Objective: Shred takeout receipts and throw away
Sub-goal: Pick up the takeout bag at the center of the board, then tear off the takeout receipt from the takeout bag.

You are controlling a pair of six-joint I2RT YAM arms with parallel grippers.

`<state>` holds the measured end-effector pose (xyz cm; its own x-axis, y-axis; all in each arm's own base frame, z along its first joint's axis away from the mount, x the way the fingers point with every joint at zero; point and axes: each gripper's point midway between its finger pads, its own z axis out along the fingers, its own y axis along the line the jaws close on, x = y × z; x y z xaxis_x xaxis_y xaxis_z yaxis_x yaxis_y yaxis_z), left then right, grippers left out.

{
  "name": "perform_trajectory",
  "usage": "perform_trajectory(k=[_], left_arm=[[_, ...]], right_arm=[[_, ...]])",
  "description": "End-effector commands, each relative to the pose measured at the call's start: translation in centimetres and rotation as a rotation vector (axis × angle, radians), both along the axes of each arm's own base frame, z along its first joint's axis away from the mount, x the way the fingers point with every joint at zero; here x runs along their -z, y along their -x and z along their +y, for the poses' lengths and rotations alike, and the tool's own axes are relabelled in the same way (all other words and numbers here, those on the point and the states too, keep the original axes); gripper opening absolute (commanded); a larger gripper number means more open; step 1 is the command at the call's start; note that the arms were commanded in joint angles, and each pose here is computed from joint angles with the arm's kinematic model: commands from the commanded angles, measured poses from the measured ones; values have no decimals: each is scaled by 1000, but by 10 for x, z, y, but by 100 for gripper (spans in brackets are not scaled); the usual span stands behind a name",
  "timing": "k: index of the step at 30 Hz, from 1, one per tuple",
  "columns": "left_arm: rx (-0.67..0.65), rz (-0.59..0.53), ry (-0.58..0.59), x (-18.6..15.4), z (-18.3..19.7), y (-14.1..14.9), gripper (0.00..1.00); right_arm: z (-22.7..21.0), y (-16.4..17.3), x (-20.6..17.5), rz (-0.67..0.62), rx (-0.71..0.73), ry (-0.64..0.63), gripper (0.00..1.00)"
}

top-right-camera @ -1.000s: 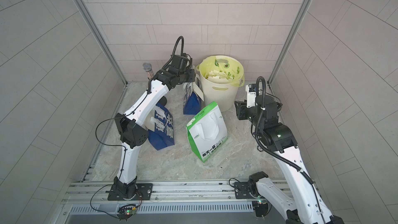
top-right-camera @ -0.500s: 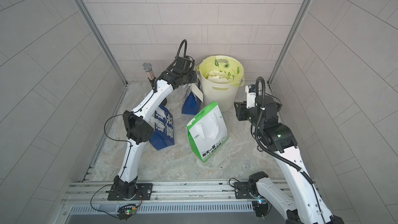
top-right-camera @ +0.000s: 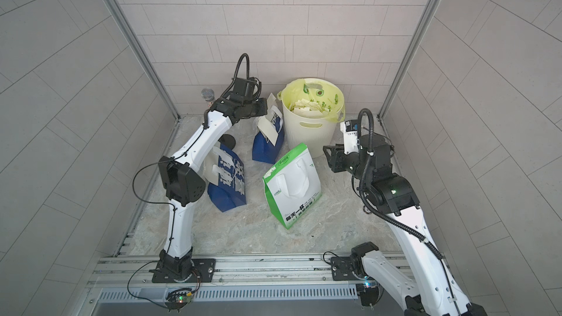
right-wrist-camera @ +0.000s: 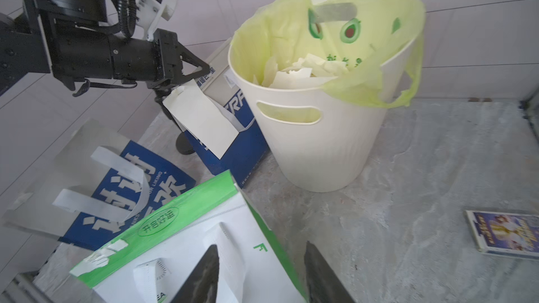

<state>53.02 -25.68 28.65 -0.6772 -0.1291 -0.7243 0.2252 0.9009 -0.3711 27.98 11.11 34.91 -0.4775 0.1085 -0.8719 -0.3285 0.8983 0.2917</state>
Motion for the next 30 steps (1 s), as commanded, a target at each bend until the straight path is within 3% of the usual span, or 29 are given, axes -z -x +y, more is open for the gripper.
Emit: perform_trajectory(k=[1,5,17,21,30], left_arm=[[88,-215,118,-79,-1,22,0],[93,-325,162,-103,16,37,0],[211,-462,241,-133,29,62,0],[202,-463,254,-131,37,62,0],[98,-364,353,-125,47,58,0]], right_arm=[[37,2,-15,-34,-173,-64,48],[77,-5,-14,-45,-306,-91,48],[165,-52,-14,-49,-555,-238,59],[184,-77,-3,22,-567,-293,62],[193,-123,23,202,-440,-372,69]])
